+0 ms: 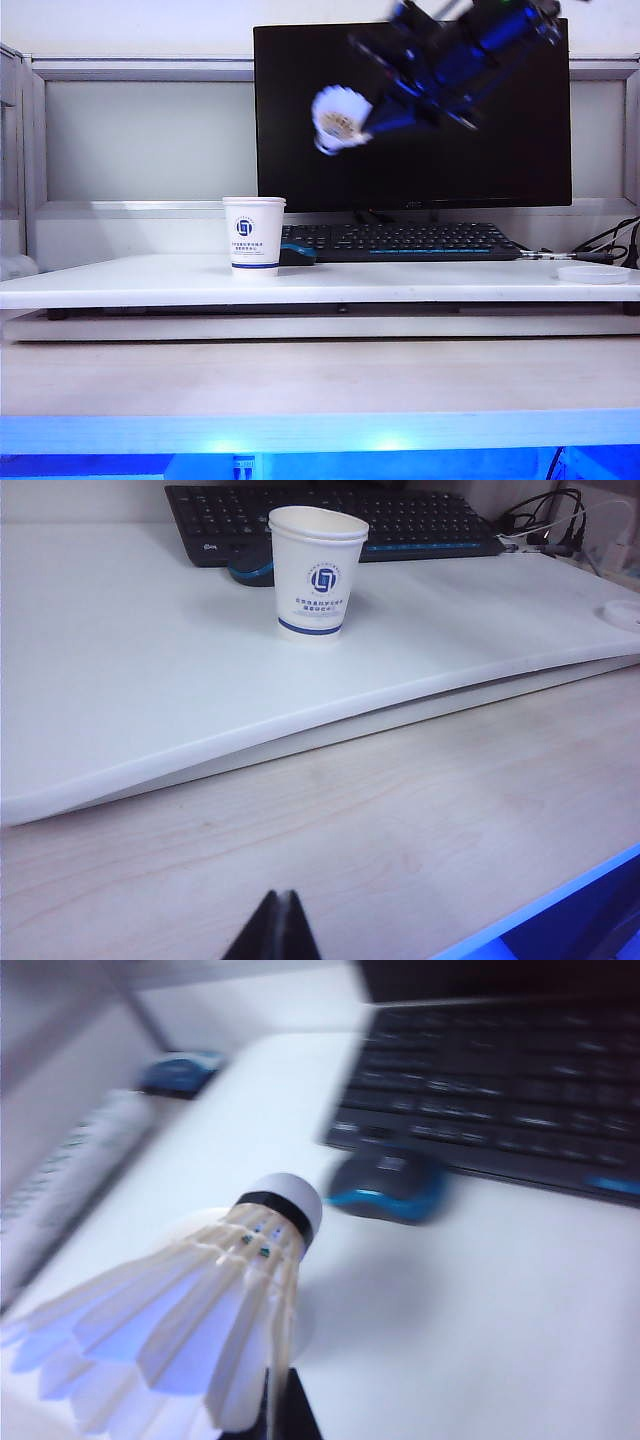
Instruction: Pick up the badminton from the table and put it into the white paper cup.
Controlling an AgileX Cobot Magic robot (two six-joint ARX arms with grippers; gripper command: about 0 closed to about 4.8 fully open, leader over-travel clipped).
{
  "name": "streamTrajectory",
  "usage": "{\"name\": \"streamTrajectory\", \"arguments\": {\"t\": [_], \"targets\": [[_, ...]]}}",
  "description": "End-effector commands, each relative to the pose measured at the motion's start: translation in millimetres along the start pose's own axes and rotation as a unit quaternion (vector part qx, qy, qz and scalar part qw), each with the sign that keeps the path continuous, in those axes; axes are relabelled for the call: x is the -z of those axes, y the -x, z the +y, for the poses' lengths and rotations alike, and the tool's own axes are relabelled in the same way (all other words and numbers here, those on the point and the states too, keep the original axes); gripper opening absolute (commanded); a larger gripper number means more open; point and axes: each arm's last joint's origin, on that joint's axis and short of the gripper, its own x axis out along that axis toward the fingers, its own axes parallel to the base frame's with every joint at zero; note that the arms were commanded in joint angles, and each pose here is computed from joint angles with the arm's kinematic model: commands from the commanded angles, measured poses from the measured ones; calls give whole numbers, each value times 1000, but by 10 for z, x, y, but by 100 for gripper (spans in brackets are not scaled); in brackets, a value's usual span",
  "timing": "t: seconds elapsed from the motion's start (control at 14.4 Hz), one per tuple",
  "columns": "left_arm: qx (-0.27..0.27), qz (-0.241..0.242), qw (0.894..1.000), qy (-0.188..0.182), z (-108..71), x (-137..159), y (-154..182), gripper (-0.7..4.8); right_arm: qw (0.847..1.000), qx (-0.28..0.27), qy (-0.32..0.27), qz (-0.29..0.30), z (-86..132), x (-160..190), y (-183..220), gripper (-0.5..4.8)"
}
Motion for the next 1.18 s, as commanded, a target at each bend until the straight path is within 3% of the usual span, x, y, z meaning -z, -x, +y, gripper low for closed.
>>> {"name": "streamTrajectory", "arguments": {"t": [0.07,0.28,0.42,0.76,0.83,1.18], "targets": [[6,18,1000,10,-7,21,7,-5,999,-35,14,-8,195,-50,-12,-7],[6,18,1000,10,-7,21,7,-5,998,-64,23,-13,458,-149,-39,-7],[6,18,1000,10,-7,21,7,-5,997,-71,23,-12,513,-129,-80,-7],[6,18,1000,10,-7,21,7,-5,998,-66,4,21,458,13,-357,-7],[7,18,1000,10,-7,21,7,-5,997,-62,-3,41,425,-9,-591,-7],[7,17,1000,10,-7,20,7,-5,995,-47,-14,82,397,48,-630,-7]]}}
